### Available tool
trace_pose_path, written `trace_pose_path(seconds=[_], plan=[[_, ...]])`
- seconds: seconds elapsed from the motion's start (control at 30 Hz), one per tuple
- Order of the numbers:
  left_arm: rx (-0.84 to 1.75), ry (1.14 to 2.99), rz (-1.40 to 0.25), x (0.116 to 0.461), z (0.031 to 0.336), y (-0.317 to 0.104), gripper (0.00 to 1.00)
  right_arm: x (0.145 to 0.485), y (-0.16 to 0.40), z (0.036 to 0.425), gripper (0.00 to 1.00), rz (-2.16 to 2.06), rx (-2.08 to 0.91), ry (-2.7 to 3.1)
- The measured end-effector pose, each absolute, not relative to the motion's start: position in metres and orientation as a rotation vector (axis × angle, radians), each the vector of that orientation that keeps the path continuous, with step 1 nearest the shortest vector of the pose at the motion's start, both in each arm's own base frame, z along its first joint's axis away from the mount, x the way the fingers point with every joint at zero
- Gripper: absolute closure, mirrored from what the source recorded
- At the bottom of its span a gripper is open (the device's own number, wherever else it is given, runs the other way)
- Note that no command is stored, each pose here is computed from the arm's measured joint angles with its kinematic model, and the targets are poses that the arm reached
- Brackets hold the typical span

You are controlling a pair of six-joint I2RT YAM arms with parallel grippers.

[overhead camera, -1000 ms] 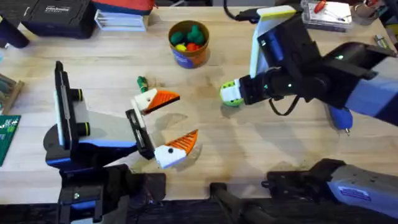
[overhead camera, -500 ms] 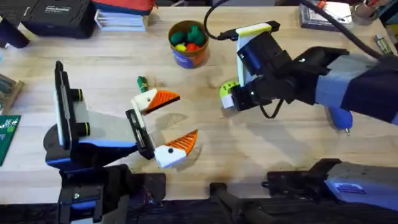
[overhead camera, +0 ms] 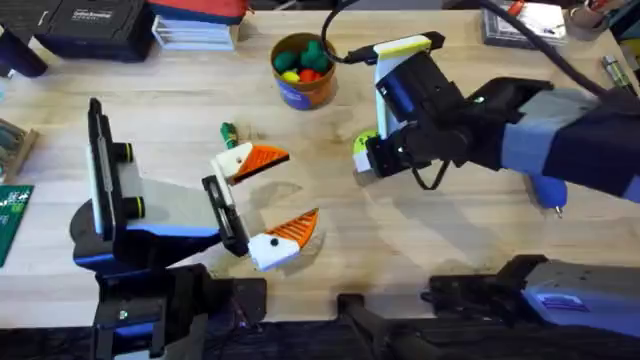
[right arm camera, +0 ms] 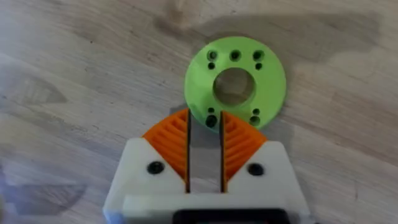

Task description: Pick up the gripper from the table and insert it into the empty holder that is missing its gripper. Then pick up a screw, insert it into the mounting hole, and use the screwdriver to tighten it. Finally, clean up the table by picking up the vegetable and placing it into the bucket.

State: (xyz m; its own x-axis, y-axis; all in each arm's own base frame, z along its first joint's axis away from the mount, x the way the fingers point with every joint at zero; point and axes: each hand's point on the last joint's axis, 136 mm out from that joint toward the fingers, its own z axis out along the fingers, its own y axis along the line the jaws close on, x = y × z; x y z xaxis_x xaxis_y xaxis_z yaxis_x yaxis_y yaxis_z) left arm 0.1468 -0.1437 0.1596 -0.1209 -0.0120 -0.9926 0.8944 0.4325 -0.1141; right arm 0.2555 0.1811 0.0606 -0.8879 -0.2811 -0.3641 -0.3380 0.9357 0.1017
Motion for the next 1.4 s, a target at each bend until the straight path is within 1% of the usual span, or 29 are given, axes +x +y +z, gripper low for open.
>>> trace_pose_path(seconds=[0.1,0.13,0.23,0.53,0.63,0.73,0.9,1.07,1.17,1.27,1.4], plan=[[0.822,1.486,-0.946,0.147,0.160,-0.144,0.015,0.256,0.180,0.056,0.797,0.215,-0.454,2.756],[0.822,1.486,-0.946,0.147,0.160,-0.144,0.015,0.257,0.180,0.056,0.830,0.213,-0.453,2.755],[0.822,1.486,-0.946,0.147,0.160,-0.144,0.016,0.259,0.179,0.056,0.984,0.198,-0.444,2.749],[0.822,1.486,-0.946,0.147,0.160,-0.144,0.015,0.257,0.177,0.056,0.993,0.186,-0.447,2.766],[0.822,1.486,-0.946,0.147,0.160,-0.144,0.015,0.253,0.175,0.062,0.993,0.166,-0.464,2.795],[0.822,1.486,-0.946,0.147,0.160,-0.144,0.016,0.257,0.179,0.084,0.993,0.166,-0.477,2.796],[0.823,1.486,-0.947,0.147,0.160,-0.144,0.015,0.272,0.201,0.141,0.994,0.212,-0.539,2.709],[0.823,1.486,-0.947,0.147,0.160,-0.144,0.015,0.266,0.234,0.205,0.994,0.276,-0.662,2.615],[0.825,1.485,-0.949,0.146,0.160,-0.144,0.015,0.260,0.256,0.234,0.994,0.330,-0.729,2.599],[0.825,1.485,-0.950,0.146,0.160,-0.144,0.015,0.254,0.283,0.249,0.994,0.374,-0.804,2.606],[0.825,1.485,-0.950,0.146,0.160,-0.144,0.015,0.247,0.325,0.247,0.994,0.418,-0.917,2.600]])
